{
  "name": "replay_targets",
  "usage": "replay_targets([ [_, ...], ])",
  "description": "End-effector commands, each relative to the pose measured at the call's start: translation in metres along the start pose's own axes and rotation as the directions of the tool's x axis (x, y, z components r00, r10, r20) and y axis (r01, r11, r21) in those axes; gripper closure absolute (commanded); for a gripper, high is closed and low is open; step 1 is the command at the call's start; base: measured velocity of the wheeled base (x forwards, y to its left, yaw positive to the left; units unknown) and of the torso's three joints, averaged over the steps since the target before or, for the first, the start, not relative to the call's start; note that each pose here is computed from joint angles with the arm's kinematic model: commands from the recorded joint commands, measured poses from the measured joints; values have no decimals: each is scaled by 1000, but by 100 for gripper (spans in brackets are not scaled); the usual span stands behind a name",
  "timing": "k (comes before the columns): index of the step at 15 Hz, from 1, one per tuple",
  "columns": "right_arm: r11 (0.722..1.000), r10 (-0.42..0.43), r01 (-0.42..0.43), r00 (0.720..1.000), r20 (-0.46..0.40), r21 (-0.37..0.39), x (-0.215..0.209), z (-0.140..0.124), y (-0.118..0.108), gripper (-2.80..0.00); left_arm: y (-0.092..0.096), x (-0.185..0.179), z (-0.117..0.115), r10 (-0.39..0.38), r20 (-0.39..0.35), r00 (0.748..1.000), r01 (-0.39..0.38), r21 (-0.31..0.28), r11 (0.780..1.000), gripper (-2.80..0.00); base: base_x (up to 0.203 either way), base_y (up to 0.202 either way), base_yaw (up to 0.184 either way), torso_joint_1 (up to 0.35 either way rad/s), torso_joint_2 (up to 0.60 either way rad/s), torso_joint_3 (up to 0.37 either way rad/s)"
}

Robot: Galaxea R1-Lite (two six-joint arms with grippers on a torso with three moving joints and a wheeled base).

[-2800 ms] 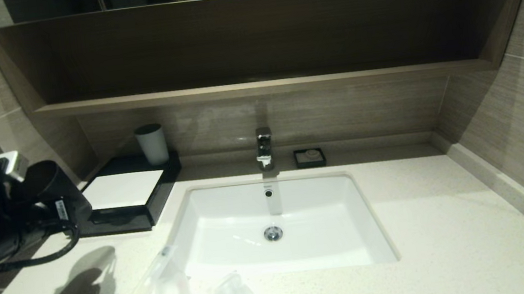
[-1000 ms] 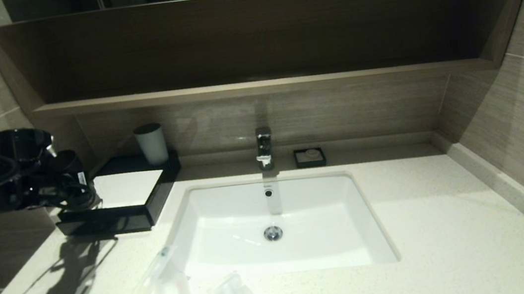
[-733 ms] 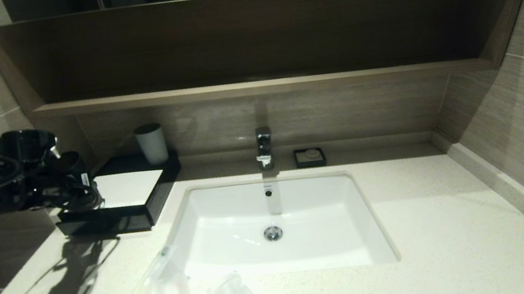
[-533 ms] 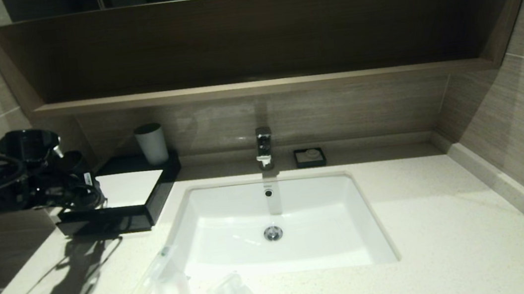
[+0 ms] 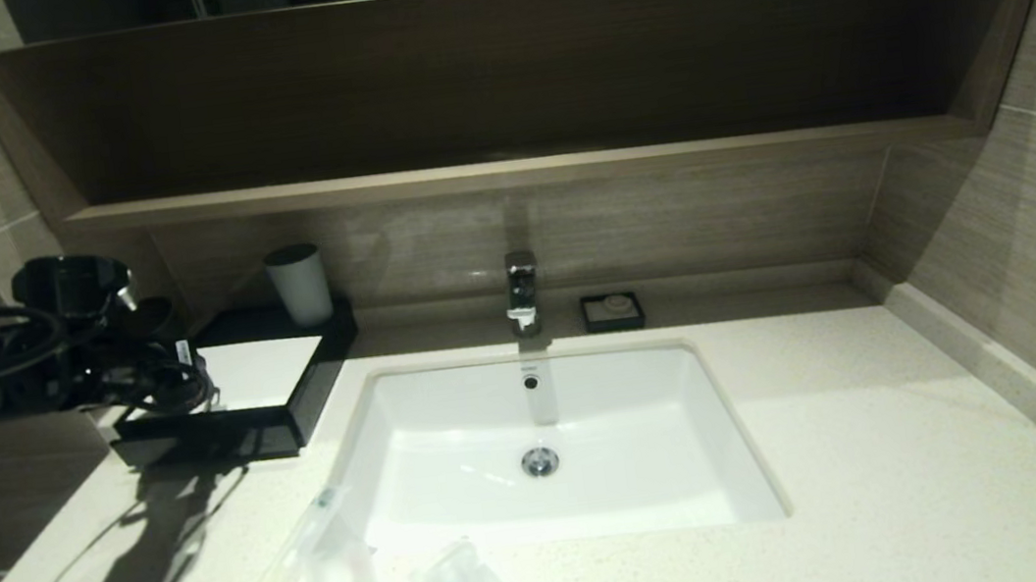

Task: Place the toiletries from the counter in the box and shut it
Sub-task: Place the cup on the storage box

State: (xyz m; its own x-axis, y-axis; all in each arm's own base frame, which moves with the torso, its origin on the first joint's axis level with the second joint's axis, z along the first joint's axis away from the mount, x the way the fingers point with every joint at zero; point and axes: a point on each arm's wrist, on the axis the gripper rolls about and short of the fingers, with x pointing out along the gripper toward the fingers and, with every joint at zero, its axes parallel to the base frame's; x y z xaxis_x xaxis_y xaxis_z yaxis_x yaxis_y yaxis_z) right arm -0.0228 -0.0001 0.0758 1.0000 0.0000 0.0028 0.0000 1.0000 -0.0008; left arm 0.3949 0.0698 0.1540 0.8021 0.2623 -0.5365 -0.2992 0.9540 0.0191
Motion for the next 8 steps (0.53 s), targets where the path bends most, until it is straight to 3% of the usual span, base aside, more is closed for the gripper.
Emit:
replay_targets([
  [1, 1000, 0, 0, 1000, -1, -1, 0, 0, 0, 0, 0, 2, 0, 2, -3, 1000, -2, -1, 1000, 0, 0, 0, 0, 0, 0, 0],
  [8, 1000, 0, 0, 1000, -1, 1, 0, 0, 0, 0, 0, 8, -4, 2, -15, 1000, -2, 0, 1000, 0, 0, 0, 0, 0, 0, 0],
])
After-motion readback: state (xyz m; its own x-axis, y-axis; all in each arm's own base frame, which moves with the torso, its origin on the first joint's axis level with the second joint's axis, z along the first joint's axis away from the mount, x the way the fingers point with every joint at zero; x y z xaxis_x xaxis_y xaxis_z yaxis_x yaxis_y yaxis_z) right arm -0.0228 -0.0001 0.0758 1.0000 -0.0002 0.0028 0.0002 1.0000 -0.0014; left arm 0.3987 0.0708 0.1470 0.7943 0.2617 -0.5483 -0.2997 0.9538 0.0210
